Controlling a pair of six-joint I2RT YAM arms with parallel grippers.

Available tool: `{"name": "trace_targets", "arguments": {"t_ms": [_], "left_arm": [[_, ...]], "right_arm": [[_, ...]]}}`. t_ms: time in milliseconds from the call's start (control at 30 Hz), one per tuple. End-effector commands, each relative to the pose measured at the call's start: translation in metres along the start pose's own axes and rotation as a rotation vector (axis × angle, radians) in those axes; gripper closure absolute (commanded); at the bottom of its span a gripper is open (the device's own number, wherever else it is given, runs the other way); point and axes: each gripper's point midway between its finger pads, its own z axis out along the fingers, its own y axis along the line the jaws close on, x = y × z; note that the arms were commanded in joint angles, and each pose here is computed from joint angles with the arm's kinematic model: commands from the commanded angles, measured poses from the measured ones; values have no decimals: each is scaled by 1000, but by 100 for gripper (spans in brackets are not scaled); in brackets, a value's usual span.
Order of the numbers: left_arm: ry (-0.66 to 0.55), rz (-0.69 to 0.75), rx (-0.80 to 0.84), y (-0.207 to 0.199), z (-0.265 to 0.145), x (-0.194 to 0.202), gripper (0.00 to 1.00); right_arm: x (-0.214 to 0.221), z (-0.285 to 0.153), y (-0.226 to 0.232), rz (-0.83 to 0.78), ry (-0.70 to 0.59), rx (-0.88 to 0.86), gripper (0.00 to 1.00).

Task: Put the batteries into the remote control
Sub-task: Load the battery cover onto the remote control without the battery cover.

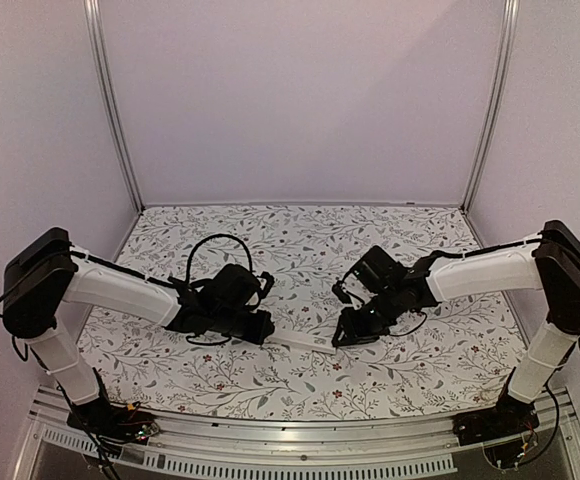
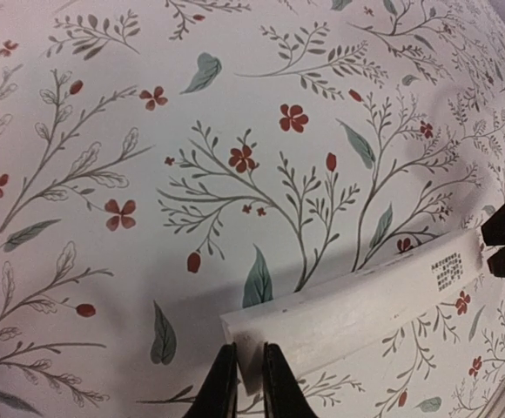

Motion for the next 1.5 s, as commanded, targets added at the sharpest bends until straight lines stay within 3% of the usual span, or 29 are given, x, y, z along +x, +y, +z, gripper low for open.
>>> {"name": "trace_targets", "arguments": {"t_ms": [0, 867, 1467], "left_arm": [[126, 23, -63, 13, 7, 41, 89], [180, 77, 9, -23, 16, 64, 93], [239, 180, 114, -59, 10, 77, 92]], "right_arm": [[5, 12, -4, 39, 17, -12, 76], [8, 26, -15, 109, 45, -86, 87], [1, 21, -9, 110, 36, -134, 85]]}}
